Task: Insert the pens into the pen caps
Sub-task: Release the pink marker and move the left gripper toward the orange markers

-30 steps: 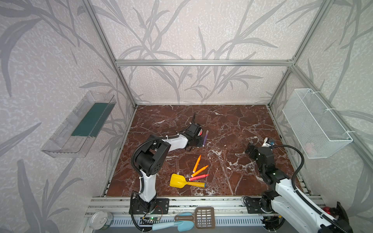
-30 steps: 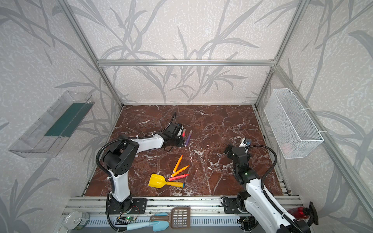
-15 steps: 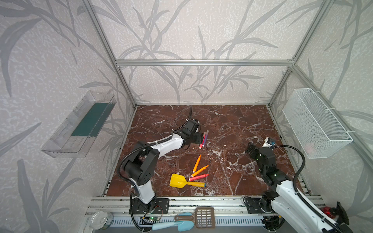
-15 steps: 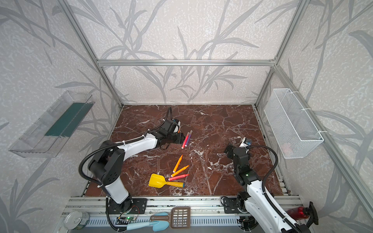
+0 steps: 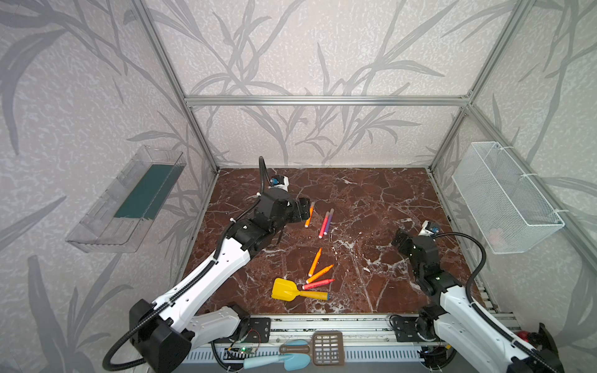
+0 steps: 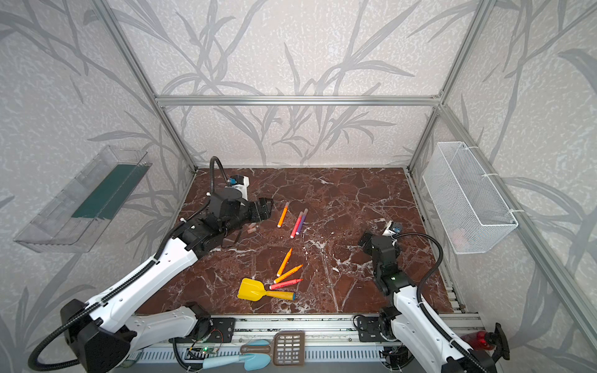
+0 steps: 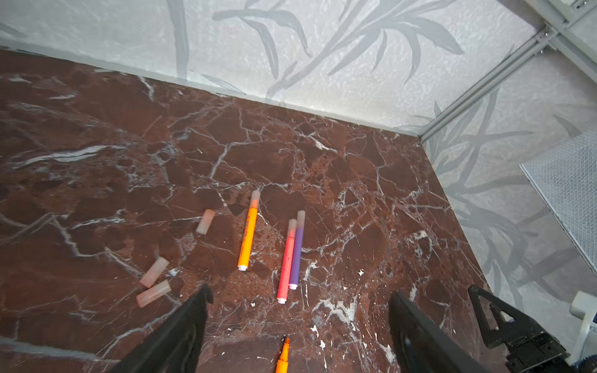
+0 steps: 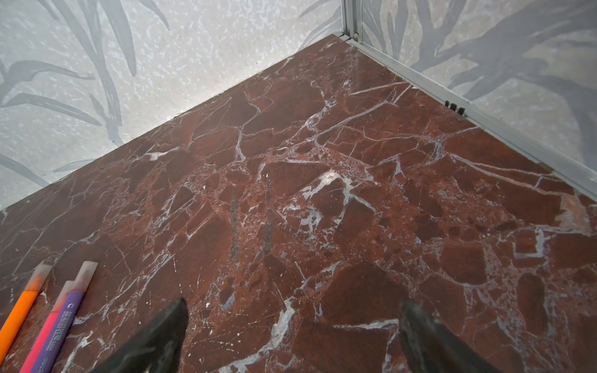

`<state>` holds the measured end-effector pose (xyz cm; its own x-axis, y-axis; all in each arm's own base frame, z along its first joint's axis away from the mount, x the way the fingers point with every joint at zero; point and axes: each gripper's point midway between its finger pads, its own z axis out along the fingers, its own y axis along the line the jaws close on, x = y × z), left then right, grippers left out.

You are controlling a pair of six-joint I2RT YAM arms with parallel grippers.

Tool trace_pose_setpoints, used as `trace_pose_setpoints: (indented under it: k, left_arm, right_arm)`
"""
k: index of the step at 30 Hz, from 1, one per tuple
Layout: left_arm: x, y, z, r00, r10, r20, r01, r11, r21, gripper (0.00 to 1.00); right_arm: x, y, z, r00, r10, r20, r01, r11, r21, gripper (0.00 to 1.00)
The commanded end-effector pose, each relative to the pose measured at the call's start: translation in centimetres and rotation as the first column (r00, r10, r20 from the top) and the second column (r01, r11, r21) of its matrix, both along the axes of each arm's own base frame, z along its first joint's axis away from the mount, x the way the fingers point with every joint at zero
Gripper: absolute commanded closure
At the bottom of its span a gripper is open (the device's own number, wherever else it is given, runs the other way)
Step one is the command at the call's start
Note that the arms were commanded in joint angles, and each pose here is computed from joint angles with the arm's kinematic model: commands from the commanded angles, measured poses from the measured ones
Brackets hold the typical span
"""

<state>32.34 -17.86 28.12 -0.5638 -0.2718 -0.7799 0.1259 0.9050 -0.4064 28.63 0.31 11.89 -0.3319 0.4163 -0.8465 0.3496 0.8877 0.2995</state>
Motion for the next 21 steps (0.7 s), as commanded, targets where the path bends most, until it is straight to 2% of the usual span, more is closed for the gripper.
trace_pose_setpoints:
  k: [1,7,9,13,14,15,18,21]
  left_arm:
    - [-0.9,1.9,-1.3,0.997,0.07,-0.041,-0.068,0.997,0.043,0.11]
    - [-1.2,1.8,-1.7,0.995,0.068,-0.069,-0.065,0.997,0.038,0.14]
    - [-1.4,2.6,-1.6,0.992,0.104,-0.067,-0.101,0.994,0.04,0.11]
    - [-3.0,1.2,-0.6,0.999,0.018,-0.032,-0.018,1.0,0.004,0.12]
    - [-3.2,1.5,-0.8,0.999,0.022,-0.029,-0.022,1.0,0.015,0.11]
    - [-3.2,2.7,-1.0,0.996,0.081,-0.022,-0.08,0.996,0.032,0.01]
    - [-3.2,4.4,-2.9,0.988,0.148,-0.04,-0.145,0.987,0.073,0.01]
    - [-3.2,4.6,-4.4,0.992,0.122,-0.037,-0.116,0.984,0.137,0.01]
  right_arm:
    - [0.6,-0.6,1.4,0.997,-0.045,0.061,0.045,0.999,0.011,0.01]
    - [0.0,-0.7,1.4,0.997,-0.043,0.07,0.042,0.999,0.018,0.01]
    - [-0.3,-0.8,1.4,0.996,-0.043,0.077,0.041,0.999,0.021,0.0]
    - [-0.5,-0.8,1.5,0.995,-0.038,0.092,0.036,0.999,0.023,0.01]
    - [-0.5,-0.7,1.5,0.995,-0.036,0.094,0.034,0.999,0.025,0.0]
    - [-0.5,-0.7,1.4,0.995,-0.034,0.092,0.032,0.999,0.025,0.01]
    - [-0.4,-0.5,1.4,0.996,-0.026,0.087,0.023,0.999,0.027,0.0]
    - [-0.2,-0.3,1.3,0.997,-0.015,0.082,0.013,1.0,0.027,0.0]
